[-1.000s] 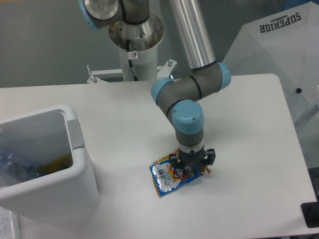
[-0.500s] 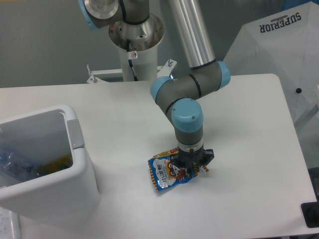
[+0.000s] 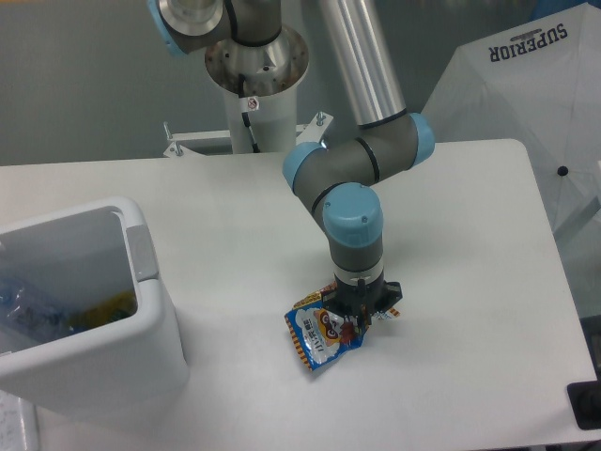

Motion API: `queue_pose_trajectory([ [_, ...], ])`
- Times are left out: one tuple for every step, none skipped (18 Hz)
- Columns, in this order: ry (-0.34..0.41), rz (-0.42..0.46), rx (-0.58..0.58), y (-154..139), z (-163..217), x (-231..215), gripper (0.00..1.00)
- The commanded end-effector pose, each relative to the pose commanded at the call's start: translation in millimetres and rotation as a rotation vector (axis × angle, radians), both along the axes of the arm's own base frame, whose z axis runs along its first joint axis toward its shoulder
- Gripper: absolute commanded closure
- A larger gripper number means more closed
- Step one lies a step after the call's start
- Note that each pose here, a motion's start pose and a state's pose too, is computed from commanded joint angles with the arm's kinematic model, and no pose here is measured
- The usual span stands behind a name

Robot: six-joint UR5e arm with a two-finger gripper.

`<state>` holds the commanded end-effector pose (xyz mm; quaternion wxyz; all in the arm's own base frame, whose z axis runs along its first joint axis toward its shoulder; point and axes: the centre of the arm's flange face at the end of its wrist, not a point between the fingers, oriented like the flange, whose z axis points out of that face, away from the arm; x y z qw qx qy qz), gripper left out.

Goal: Place the trash in the trash can
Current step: 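Pinch the edge of the colourful snack wrapper with the gripper, then lift the wrapper up off the table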

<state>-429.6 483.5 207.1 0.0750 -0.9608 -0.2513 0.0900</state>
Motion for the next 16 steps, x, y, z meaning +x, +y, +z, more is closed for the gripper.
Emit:
queue_pose_trajectory([
  [0.002,-0.001,0.002,1,2,0,0.87],
  [0.002,0.001,0.002,1,2,-1,0.89],
  [-0.001,-0.001,0.007,2,2,0,0.9],
  [-0.013,-0.006,0.022,4,3,1,0.9],
  [-0.021,-0.011,0.048,7,7,-1,0.91],
  [-0.027,-0.014,0.081,10,15,-1,0.91],
  [-0.031,-0.012,0.125,11,30,-1,0.91],
  [-0.043,-0.012,0.169,12,40,1,0.91],
  [-0.066,-0.004,0.212,12,45,-1,0.91],
  [-0.091,0.006,0.25,11,48,-2,0.91],
  [-0.105,0.019,0.29,12,58,-2,0.91],
  [-0.115,0.036,0.328,14,69,-1,0.91],
  [-0.121,0.061,0.366,15,81,-4,0.91],
  [-0.13,0.094,0.405,17,93,-10,0.91],
  [-0.135,0.119,0.455,22,112,-12,0.91],
  [-0.136,0.145,0.515,24,139,-15,0.91],
])
